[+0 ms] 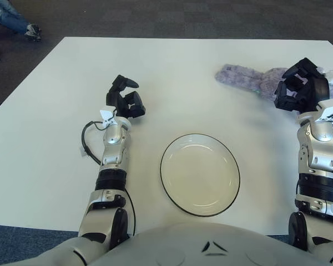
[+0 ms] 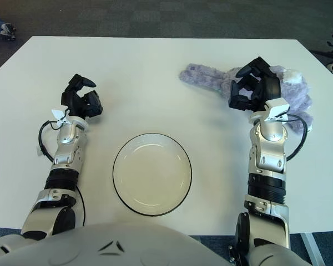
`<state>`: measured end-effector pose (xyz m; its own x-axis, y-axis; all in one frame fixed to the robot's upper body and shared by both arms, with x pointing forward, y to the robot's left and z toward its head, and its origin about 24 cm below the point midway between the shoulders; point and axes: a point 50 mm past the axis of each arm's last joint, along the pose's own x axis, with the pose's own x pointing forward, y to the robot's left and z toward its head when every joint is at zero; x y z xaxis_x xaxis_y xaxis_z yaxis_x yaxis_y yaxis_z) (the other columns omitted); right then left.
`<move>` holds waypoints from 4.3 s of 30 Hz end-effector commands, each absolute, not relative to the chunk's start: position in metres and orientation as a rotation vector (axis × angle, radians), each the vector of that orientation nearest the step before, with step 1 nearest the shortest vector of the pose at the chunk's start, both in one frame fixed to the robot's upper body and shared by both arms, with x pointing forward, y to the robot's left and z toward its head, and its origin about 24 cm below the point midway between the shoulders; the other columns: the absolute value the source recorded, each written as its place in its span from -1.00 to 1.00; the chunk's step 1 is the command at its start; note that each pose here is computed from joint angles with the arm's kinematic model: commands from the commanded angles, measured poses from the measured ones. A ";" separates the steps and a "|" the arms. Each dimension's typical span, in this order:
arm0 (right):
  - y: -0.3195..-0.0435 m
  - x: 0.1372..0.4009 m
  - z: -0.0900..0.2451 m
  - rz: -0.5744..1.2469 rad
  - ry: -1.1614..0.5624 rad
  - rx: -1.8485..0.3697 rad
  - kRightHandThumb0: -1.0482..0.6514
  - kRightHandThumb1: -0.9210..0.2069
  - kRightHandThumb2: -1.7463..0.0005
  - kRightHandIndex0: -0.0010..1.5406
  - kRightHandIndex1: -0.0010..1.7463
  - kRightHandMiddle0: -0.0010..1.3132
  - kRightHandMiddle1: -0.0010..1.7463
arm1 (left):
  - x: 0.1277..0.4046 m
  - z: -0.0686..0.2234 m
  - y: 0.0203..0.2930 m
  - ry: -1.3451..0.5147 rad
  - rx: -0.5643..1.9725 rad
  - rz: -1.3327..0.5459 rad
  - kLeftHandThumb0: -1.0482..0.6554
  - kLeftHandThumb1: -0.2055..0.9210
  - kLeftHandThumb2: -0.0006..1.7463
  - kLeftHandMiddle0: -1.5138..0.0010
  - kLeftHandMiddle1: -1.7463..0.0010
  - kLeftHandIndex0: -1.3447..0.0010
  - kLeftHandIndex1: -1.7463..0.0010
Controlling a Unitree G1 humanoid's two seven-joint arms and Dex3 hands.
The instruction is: Put the doll into the plate.
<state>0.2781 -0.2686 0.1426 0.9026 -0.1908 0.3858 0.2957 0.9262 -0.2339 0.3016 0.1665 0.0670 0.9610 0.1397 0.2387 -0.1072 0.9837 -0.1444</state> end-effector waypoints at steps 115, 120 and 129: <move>-0.309 0.288 0.180 -0.268 0.213 -1.564 -0.53 0.04 -0.04 -0.98 -0.99 -1.00 -0.50 | 0.287 0.072 0.164 -0.231 -0.050 -0.002 -0.31 0.01 0.44 -0.61 -1.00 0.15 -1.00; -0.309 0.292 0.179 -0.245 0.224 -1.562 -0.47 0.13 -0.09 -0.93 -0.96 -1.00 -0.50 | 0.287 0.071 0.165 -0.232 -0.046 -0.003 -0.31 0.02 0.44 -0.61 -1.00 0.15 -1.00; -0.307 0.300 0.177 -0.215 0.240 -1.563 -0.42 0.23 -0.13 -0.90 -0.93 -1.00 -0.50 | 0.286 0.071 0.165 -0.232 -0.042 -0.003 -0.31 0.01 0.44 -0.60 -1.00 0.14 -1.00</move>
